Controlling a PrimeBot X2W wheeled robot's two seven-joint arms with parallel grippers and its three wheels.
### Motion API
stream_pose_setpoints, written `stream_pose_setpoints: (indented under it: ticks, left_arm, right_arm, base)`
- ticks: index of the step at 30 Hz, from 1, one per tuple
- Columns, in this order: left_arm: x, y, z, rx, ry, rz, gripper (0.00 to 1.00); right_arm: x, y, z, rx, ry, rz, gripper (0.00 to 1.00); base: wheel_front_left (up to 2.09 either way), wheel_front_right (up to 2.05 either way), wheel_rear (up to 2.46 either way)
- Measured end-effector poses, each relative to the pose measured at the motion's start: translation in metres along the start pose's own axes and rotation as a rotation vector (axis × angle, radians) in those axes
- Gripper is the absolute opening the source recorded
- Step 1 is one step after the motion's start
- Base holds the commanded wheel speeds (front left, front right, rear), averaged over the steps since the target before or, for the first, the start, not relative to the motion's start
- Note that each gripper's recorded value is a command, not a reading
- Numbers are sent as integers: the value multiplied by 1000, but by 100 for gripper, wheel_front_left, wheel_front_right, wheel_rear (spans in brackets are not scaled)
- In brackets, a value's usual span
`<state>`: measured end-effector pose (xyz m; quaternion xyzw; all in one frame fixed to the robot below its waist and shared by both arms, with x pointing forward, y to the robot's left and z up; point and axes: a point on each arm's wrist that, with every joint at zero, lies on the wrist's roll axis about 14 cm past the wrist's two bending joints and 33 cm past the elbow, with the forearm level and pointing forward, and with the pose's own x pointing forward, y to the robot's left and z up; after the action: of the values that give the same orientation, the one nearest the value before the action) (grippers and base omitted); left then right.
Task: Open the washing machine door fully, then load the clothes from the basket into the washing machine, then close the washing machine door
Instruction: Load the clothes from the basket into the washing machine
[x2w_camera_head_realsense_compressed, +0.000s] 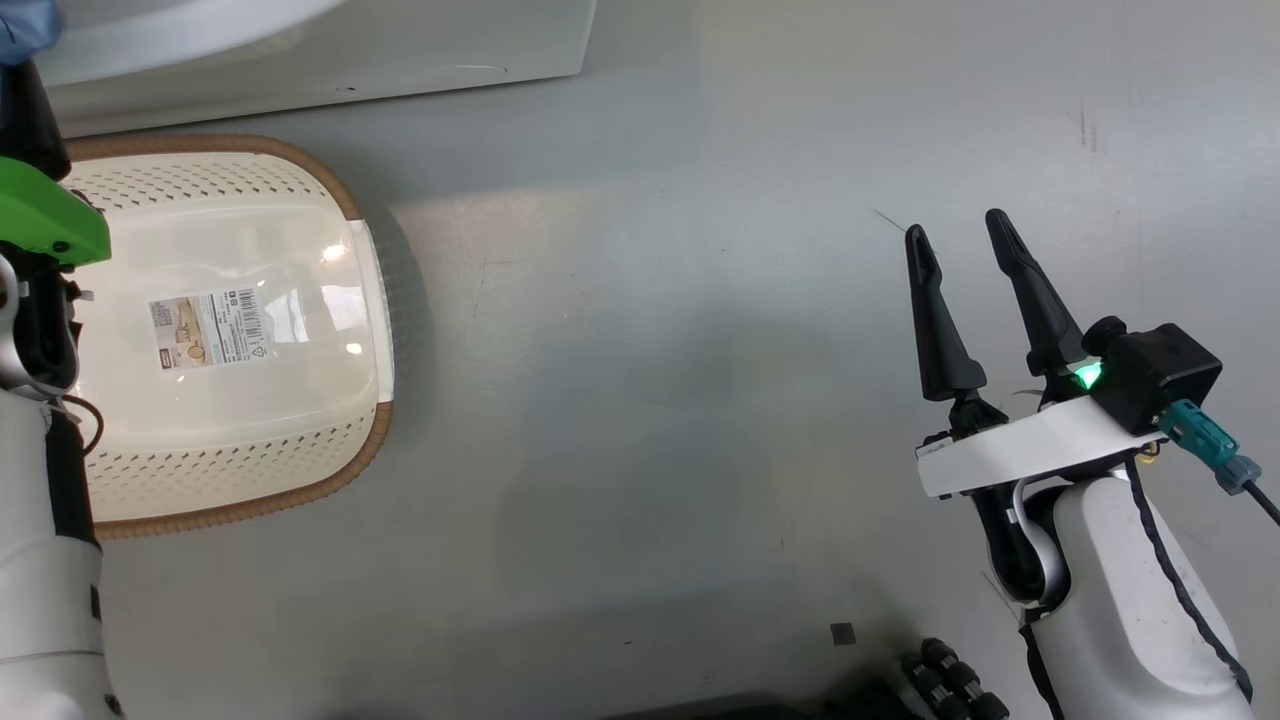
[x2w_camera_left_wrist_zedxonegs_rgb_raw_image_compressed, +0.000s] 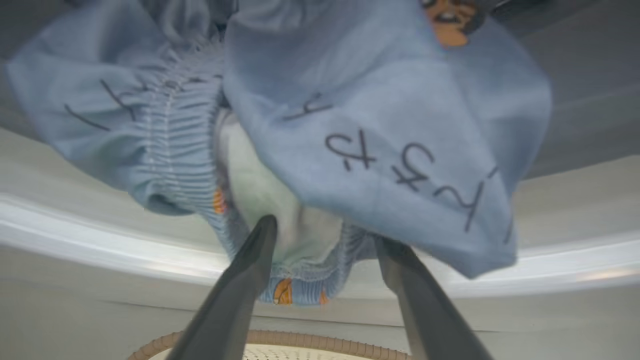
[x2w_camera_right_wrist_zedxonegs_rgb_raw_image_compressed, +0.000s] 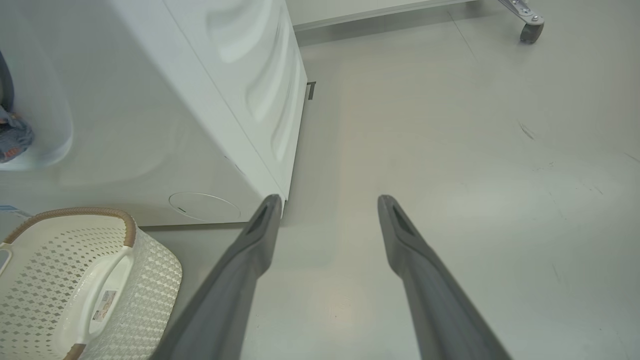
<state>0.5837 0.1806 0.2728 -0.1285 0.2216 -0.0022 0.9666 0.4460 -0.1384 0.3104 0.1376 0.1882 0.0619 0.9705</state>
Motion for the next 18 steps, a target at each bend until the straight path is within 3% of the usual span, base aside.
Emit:
stream_pose_setpoints:
  ticks: [1,2,3,8,18]
  left_arm:
    - [1,-1,0,-3,0,-2,94]
    - [1,-2,-1,-4,2,-4,11]
    - [1,-3,-1,-1,-2,-8,0]
    - [-2,-16,-1,-7,-16,-39,0]
    - [-16,-7,39,44,-161,-33,0]
  right_arm:
    - [0,-1,0,0,1,-2,100]
    - [0,-1,0,0,0,-4,100]
    - [0,-3,0,0,-1,-8,100]
    - [2,-5,4,1,-12,-15,100]
    - [7,6,10,10,-34,14,100]
  base:
    - [0,0,0]
    - [0,0,0]
    - [0,0,0]
    - [0,0,0]
    - [0,0,0]
